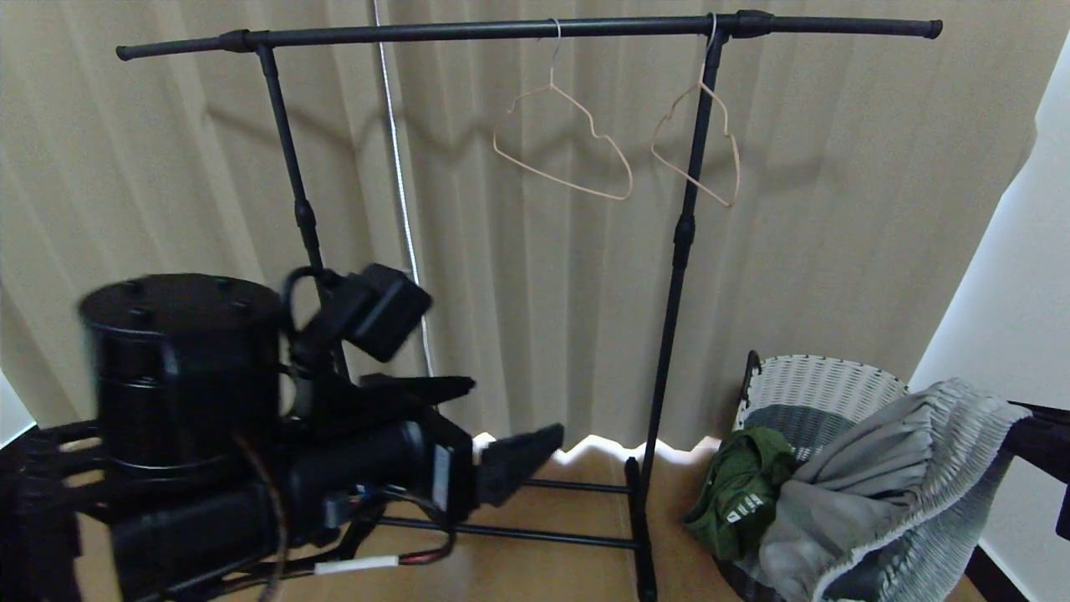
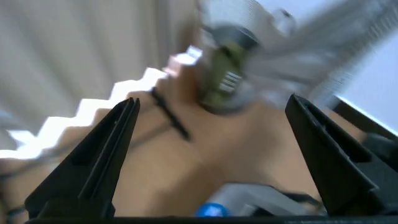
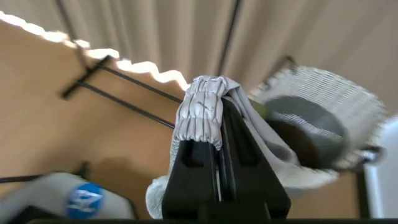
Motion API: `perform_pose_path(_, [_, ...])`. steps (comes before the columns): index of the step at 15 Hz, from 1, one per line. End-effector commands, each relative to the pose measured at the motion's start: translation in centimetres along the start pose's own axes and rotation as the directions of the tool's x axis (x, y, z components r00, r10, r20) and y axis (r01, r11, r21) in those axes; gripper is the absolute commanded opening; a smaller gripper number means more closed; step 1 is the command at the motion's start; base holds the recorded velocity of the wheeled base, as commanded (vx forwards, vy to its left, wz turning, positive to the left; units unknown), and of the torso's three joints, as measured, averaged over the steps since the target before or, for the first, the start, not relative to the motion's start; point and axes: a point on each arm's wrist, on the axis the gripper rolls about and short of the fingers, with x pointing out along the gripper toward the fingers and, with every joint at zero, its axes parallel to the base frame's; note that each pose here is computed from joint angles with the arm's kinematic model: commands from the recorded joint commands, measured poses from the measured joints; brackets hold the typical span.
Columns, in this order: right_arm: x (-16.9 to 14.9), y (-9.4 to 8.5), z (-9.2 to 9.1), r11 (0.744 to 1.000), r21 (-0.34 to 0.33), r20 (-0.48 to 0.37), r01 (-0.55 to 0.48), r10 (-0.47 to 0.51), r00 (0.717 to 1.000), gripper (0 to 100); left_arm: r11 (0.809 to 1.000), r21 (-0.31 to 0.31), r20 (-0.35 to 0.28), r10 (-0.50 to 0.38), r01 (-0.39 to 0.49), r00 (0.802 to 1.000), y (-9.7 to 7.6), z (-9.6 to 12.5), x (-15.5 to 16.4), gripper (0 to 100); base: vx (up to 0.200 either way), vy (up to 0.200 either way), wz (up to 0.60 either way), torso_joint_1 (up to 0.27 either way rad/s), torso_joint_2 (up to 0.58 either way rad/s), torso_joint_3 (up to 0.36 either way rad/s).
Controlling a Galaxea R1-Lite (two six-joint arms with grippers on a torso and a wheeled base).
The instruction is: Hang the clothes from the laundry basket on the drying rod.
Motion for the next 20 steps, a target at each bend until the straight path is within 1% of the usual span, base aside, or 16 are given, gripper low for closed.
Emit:
perform_pose_path(1, [0.1, 0.2, 1.2, 1.0, -0.003, 0.029, -0.029, 0.029, 0.999, 0, 0.996, 0.016, -0.134, -0.088, 0.091, 0.987, -3.8, -2.7, 5.2, 100, 0.0, 0.0, 0.0, 0.0, 0.0, 0.0])
perform_pose_path(2, [0.0, 0.3, 1.7, 0.999, 0.005, 0.048, -0.053, 0.052, 0.997, 0, 0.99, 0.031, -0.162, -0.129, 0.136, 0.978, -5.4, -3.4, 5.6, 100, 0.0, 0.0, 0.0, 0.0, 0.0, 0.0])
perform_pose_path(3, [-0.1, 0.3, 2.1, 0.997, 0.009, 0.063, -0.072, 0.072, 0.995, 0, 0.985, 0.044, -0.187, -0.155, 0.166, 0.97, -6.5, -4.1, 6.2, 100, 0.0, 0.0, 0.0, 0.0, 0.0, 0.0])
perform_pose_path(5, [-0.3, 0.8, 2.8, 0.99, 0.027, 0.085, -0.137, 0.134, 0.987, 0, 0.979, 0.054, -0.212, -0.182, 0.197, 0.96, -8.0, -4.8, 7.9, 100, 0.0, 0.0, 0.0, 0.0, 0.0, 0.0])
perform_pose_path(7, [-0.4, 1.5, 3.2, 0.98, 0.052, 0.1, -0.19, 0.184, 0.978, 0, 0.972, 0.059, -0.202, -0.21, 0.226, 0.956, -9.5, -5.0, 9.8, 100, 0.0, 0.0, 0.0, 0.0, 0.0, 0.0])
perform_pose_path(9, [-0.4, 1.5, 3.5, 0.978, 0.06, 0.11, -0.2, 0.193, 0.975, 0, 0.964, 0.066, -0.176, -0.244, 0.259, 0.954, -11.2, -5.4, 11.3, 100, 0.0, 0.0, 0.0, 0.0, 0.0, 0.0])
perform_pose_path(10, [-0.5, 1.6, 3.6, 0.977, 0.059, 0.115, -0.205, 0.197, 0.974, 0, 0.963, 0.071, -0.168, -0.245, 0.26, 0.955, -11.8, -5.8, 12.1, 100, 0.0, 0.0, 0.0, 0.0, 0.0, 0.0])
perform_pose_path(12, [-0.6, 1.6, 3.7, 0.972, 0.056, 0.122, -0.227, 0.22, 0.968, 0, 0.977, 0.065, -0.156, -0.192, 0.204, 0.969, -12.1, -6.5, 14.0, 100, 0.0, 0.0, 0.0, 0.0, 0.0, 0.0])
perform_pose_path(14, [-0.8, 1.6, 3.8, 0.969, 0.058, 0.128, -0.242, 0.233, 0.964, 0, 0.995, 0.036, -0.127, -0.092, 0.097, 0.988, -12.3, -6.8, 15.8, 100, 0.0, 0.0, 0.0, 0.0, 0.0, 0.0])
perform_pose_path(16, [-0.9, 1.7, 3.9, 0.965, 0.066, 0.136, -0.254, 0.243, 0.96, 0, 0.999, 0.034, -0.114, -0.023, 0.027, 0.993, -12.1, -7.2, 16.9, 100, 0.0, 0.0, 0.0, 0.0, 0.0, 0.0])
perform_pose_path(17, [-1.0, 1.7, 4.0, 0.964, 0.065, 0.141, -0.259, 0.248, 0.959, 0, 0.999, 0.036, -0.108, 0.002, 0.002, 0.994, -12.1, -7.3, 17.3, 100, 0.0, 0.0, 0.0, 0.0, 0.0, 0.0])
perform_pose_path(18, [-1.2, 1.7, 4.0, 0.962, 0.063, 0.145, -0.266, 0.255, 0.956, 0, 0.998, 0.042, -0.102, 0.049, -0.045, 0.994, -11.9, -7.5, 17.7, 100, 0.0, 0.0, 0.0, 0.0, 0.0, 0.0])
perform_pose_path(20, [-1.3, 1.7, 4.1, 0.962, 0.061, 0.152, -0.267, 0.255, 0.955, 0, 0.996, 0.056, -0.116, 0.074, -0.068, 0.99, -11.8, -8.1, 17.5, 100, 0.0, 0.0, 0.0, 0.0, 0.0, 0.0])
